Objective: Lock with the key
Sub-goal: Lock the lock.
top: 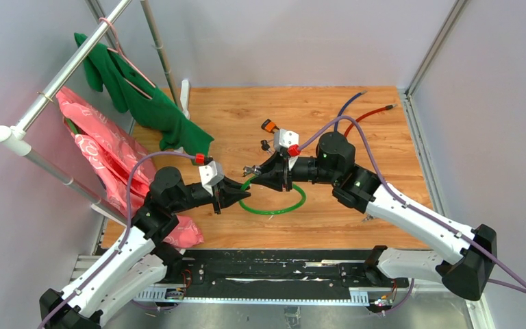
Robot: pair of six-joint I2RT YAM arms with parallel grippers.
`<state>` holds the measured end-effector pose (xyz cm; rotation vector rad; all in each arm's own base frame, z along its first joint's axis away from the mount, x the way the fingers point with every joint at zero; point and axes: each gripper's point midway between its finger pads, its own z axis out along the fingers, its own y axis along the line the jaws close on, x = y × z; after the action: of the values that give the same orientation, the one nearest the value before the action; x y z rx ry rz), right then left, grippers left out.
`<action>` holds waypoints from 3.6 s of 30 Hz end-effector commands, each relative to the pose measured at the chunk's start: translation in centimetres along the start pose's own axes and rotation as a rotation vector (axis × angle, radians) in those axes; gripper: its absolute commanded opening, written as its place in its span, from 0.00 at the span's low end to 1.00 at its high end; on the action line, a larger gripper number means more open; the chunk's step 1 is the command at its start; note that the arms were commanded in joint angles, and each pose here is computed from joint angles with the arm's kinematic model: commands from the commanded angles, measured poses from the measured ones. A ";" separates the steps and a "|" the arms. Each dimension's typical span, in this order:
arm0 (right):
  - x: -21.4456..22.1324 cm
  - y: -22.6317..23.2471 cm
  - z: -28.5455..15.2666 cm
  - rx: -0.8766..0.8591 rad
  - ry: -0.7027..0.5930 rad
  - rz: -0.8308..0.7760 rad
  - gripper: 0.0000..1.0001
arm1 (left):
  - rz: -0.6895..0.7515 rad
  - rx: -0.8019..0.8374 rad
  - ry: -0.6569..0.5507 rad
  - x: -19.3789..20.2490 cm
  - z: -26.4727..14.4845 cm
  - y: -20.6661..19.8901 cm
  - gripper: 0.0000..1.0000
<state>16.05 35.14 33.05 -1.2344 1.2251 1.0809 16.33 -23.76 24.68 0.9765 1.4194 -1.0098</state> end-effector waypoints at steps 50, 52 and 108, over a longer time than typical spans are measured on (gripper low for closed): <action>-2.1 -5.4 -6.0 0.248 -0.018 -0.004 0.00 | 0.009 -0.112 0.162 5.8 -1.3 1.8 0.00; -2.7 -5.3 -5.9 0.245 -0.052 0.011 0.00 | 0.005 -0.108 0.155 5.6 -1.2 1.7 0.00; 9.2 -0.1 -3.9 -0.089 0.366 -0.200 0.00 | -0.157 -0.020 0.219 -1.8 -0.9 -1.1 0.56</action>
<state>16.43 29.99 22.51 -1.6385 1.3694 0.8046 15.07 -23.02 26.97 1.0086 1.6983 -1.0201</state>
